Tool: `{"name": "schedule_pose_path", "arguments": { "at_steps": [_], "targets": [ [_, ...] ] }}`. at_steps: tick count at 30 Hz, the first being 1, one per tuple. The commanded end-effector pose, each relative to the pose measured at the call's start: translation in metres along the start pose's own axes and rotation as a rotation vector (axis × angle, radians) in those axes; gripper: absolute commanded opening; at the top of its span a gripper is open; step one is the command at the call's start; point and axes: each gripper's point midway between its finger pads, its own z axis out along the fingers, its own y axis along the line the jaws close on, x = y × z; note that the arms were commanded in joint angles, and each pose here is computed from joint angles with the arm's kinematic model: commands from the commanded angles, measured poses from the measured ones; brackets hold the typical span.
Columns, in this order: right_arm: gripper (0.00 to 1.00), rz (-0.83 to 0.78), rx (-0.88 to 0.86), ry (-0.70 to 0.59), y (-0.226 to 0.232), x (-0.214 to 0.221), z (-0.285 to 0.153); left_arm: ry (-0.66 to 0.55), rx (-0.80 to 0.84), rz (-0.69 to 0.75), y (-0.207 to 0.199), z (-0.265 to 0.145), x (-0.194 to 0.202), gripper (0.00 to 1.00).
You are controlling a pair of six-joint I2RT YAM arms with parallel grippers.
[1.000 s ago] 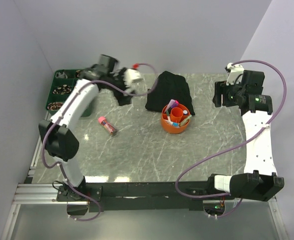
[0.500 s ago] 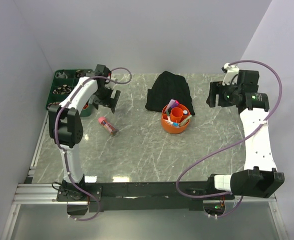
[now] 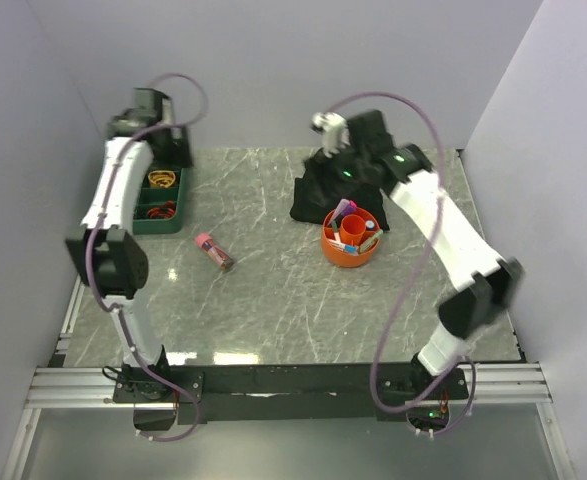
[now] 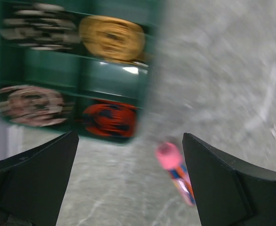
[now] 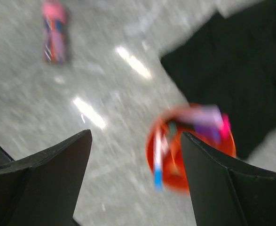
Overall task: Sort the stationery into containers
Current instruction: Pick up the stationery from the center of the board.
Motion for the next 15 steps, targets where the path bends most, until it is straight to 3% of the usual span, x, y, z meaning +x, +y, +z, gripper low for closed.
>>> {"name": "schedule_pose_path", "arguments": {
  "at_steps": [1,2,4,6,8,9,11,15],
  "targets": [
    [0.84,0.024,-0.088,-0.089,0.036,-0.065,0.060,-0.194,-0.129,-0.175,0.078,-0.065,-0.040,0.99],
    [0.84,0.001,-0.126,-0.140,0.057,-0.089,0.058,-0.205,-0.190,-0.187,0.098,-0.071,-0.039,0.99],
    [0.84,0.009,-0.166,-0.104,0.073,-0.089,0.095,-0.254,-0.234,-0.218,0.117,-0.095,-0.035,0.99],
    [0.84,0.012,-0.210,-0.132,0.102,-0.102,0.104,-0.263,-0.256,-0.280,0.138,-0.101,-0.019,0.99],
    [0.85,-0.004,-0.220,-0.117,0.114,-0.097,0.128,-0.389,-0.239,-0.329,0.153,-0.139,-0.021,0.99],
    [0.85,-0.025,-0.221,-0.108,0.127,-0.094,0.135,-0.367,-0.225,-0.321,0.152,-0.131,-0.003,0.99],
    [0.85,-0.040,-0.226,-0.088,0.139,-0.086,0.154,-0.512,-0.209,-0.297,0.152,-0.169,-0.005,0.99],
    [0.85,-0.064,-0.205,-0.063,0.158,-0.073,0.184,-0.566,-0.210,-0.282,0.151,-0.189,0.018,0.99]
  ]
}}
